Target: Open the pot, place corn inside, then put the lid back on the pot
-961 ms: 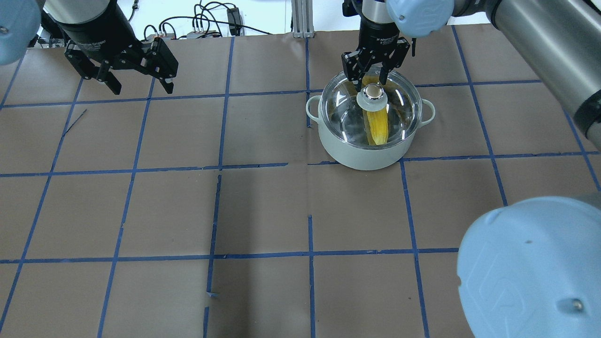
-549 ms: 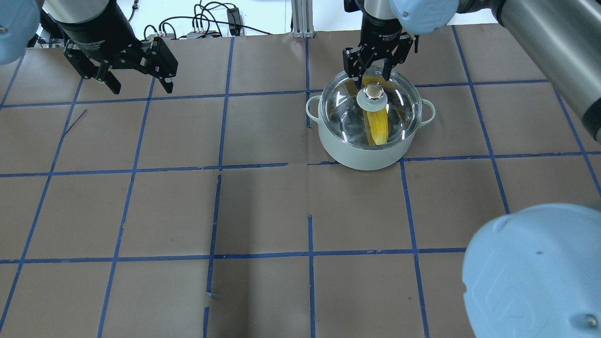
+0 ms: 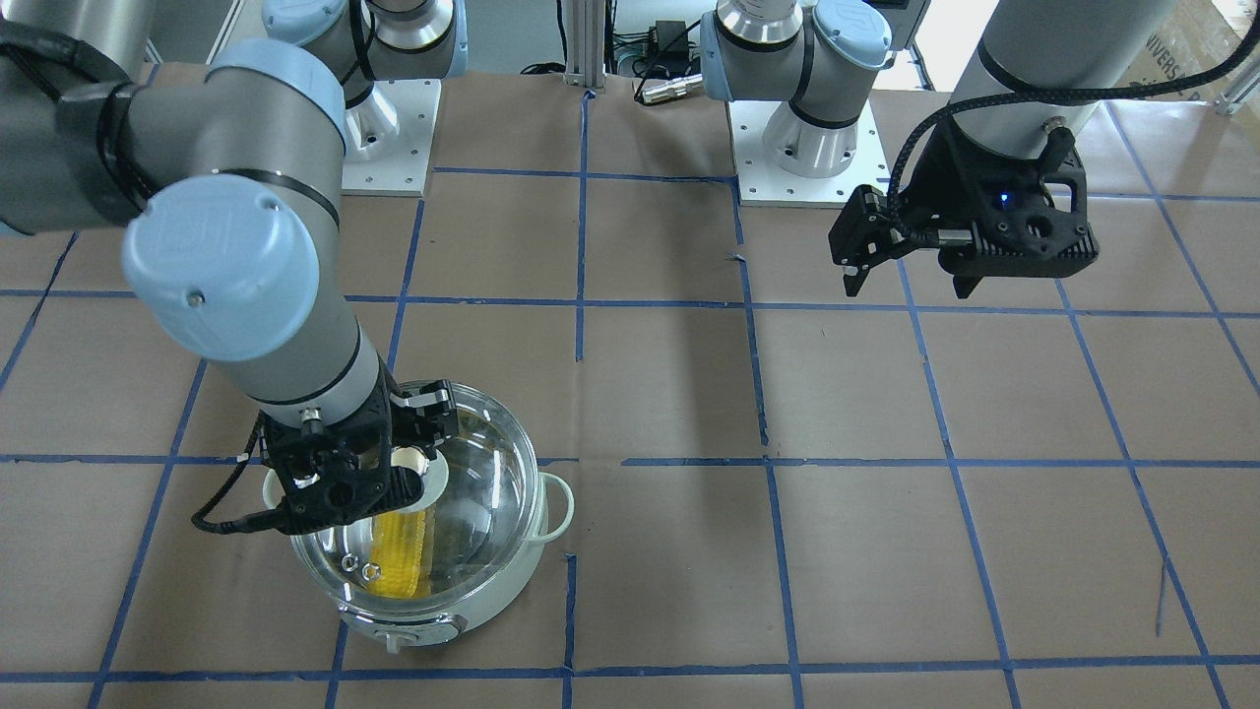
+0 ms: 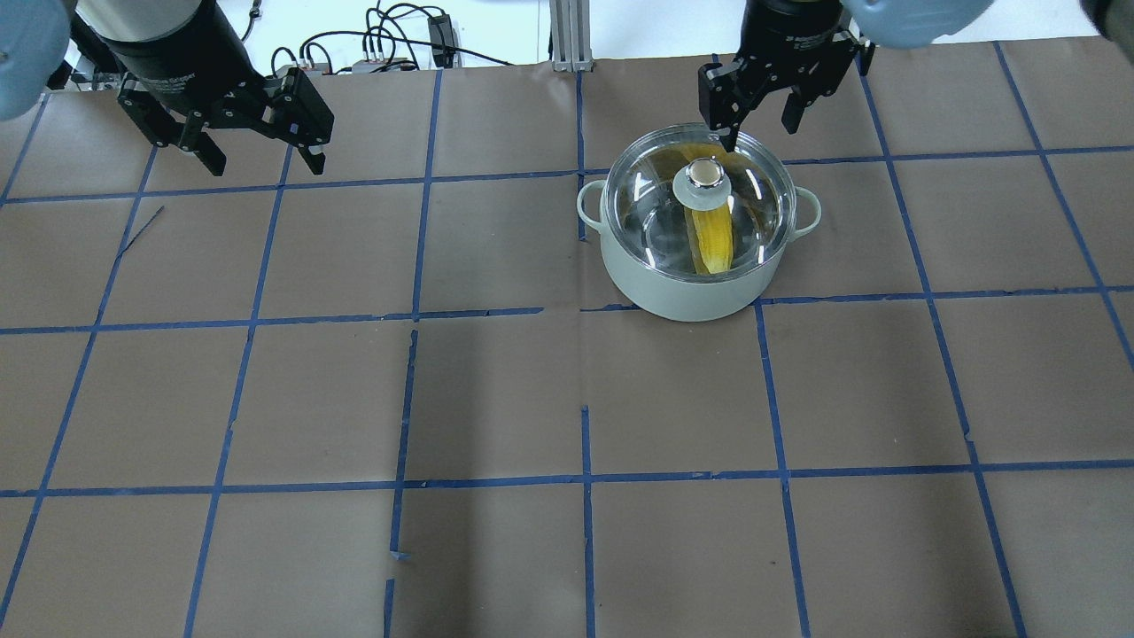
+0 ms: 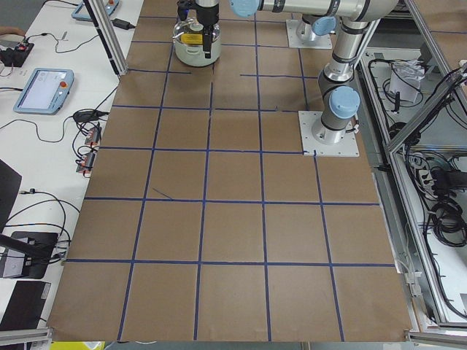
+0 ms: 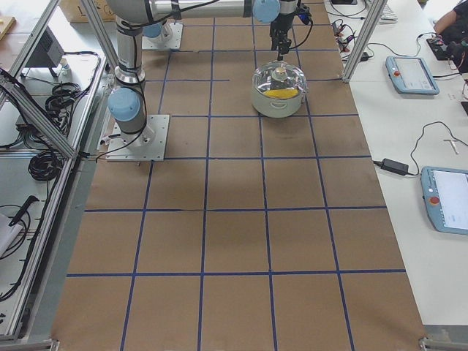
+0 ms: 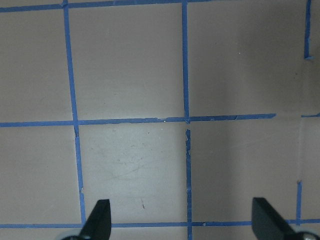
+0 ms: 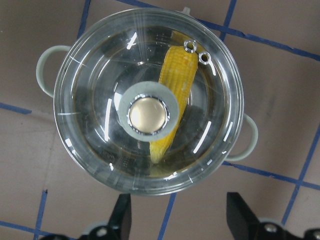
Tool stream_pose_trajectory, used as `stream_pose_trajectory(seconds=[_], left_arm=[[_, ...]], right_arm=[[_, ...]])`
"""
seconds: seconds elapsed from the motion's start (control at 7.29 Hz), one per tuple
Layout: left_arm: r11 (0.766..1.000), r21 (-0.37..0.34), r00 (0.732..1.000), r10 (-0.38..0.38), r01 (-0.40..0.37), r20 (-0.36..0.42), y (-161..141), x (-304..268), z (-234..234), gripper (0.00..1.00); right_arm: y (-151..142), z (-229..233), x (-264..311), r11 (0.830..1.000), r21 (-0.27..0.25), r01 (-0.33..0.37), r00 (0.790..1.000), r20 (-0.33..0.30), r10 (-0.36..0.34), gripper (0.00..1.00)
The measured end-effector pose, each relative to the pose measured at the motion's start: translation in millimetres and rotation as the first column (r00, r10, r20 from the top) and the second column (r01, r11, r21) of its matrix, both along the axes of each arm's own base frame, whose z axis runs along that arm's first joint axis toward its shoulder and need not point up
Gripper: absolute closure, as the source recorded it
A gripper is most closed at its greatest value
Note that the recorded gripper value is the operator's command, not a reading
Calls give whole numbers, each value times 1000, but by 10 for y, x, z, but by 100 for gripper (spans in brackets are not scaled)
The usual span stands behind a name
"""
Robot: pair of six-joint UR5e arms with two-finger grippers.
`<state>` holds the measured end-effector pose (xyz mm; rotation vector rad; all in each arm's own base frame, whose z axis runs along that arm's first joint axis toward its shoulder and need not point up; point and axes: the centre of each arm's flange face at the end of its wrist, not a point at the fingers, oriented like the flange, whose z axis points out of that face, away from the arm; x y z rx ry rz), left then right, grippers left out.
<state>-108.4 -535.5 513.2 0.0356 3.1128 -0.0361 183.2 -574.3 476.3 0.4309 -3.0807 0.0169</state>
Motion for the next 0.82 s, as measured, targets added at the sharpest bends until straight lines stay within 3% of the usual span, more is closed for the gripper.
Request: stream_pose_trajectory(seconds=[0.27,0.41,0.82], left_arm=[[1000,-2,1000,4,-4,0,8,15,12,0],[1000,-5,1000,8,-8,-1,11,17,29,0],[1000,-13,1000,25,-25,5,10,24,103,0]], right_arm=[[582,116,-118,999,-31,10,1000,-1,-10,26],[739,118,-186,999,-44,21,1000,0,-21,25],[805,94,-300,998,-47,49,999,14,-48,17]])
